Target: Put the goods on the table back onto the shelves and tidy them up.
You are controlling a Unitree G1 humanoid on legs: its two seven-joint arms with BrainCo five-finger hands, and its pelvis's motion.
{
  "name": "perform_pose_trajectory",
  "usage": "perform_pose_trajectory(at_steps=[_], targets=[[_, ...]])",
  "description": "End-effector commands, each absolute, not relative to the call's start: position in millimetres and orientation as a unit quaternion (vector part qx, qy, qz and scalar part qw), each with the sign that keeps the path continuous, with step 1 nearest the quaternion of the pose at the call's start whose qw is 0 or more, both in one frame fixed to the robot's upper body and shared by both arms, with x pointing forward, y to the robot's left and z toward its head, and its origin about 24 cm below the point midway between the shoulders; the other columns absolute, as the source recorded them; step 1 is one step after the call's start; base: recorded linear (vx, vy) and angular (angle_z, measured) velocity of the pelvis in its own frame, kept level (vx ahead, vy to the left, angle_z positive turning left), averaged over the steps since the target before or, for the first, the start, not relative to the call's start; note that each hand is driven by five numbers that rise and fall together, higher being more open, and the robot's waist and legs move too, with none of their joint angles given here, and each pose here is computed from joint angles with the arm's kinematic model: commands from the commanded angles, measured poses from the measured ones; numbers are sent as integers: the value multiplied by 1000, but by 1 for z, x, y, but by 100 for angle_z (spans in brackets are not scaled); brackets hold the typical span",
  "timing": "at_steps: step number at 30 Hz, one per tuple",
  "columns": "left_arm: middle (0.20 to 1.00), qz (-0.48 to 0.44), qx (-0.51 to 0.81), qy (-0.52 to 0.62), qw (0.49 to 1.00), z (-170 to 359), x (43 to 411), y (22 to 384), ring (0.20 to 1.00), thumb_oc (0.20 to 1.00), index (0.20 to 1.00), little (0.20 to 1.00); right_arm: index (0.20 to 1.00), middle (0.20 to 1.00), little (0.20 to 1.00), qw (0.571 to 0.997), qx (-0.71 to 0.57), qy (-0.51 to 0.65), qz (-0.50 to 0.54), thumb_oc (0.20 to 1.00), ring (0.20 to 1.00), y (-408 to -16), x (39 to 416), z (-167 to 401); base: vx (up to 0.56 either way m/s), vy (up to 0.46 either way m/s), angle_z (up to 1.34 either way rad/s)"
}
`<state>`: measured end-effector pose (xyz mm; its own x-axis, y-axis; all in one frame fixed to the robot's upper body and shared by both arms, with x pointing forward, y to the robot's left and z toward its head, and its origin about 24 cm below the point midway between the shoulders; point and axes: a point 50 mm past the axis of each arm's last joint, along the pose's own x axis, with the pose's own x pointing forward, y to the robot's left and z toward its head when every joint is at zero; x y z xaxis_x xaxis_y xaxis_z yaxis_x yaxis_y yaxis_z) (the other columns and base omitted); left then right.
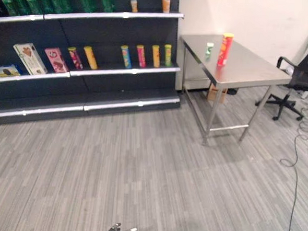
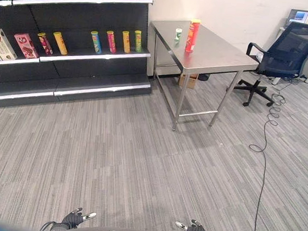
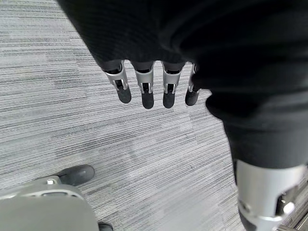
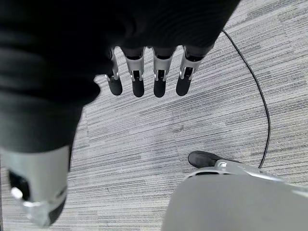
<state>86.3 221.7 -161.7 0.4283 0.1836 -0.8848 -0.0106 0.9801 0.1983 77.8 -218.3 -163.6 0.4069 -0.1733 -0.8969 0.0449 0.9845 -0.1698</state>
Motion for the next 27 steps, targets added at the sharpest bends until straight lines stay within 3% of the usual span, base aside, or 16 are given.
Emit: perform_pose_trajectory(at_steps=[1, 27], targets=[[1000, 66, 84, 505, 856, -156, 108, 229, 1000, 1000, 1000, 1000, 1000, 1000, 1000, 848, -72, 523, -56, 1000, 1000, -218, 94, -161, 0, 0, 0], [1000, 46, 74, 514, 853, -159, 101, 222, 1000, 1000, 1000, 1000, 1000, 1000, 1000, 838, -104, 535, -22, 1000, 1000, -219, 84, -163, -7, -6, 0]])
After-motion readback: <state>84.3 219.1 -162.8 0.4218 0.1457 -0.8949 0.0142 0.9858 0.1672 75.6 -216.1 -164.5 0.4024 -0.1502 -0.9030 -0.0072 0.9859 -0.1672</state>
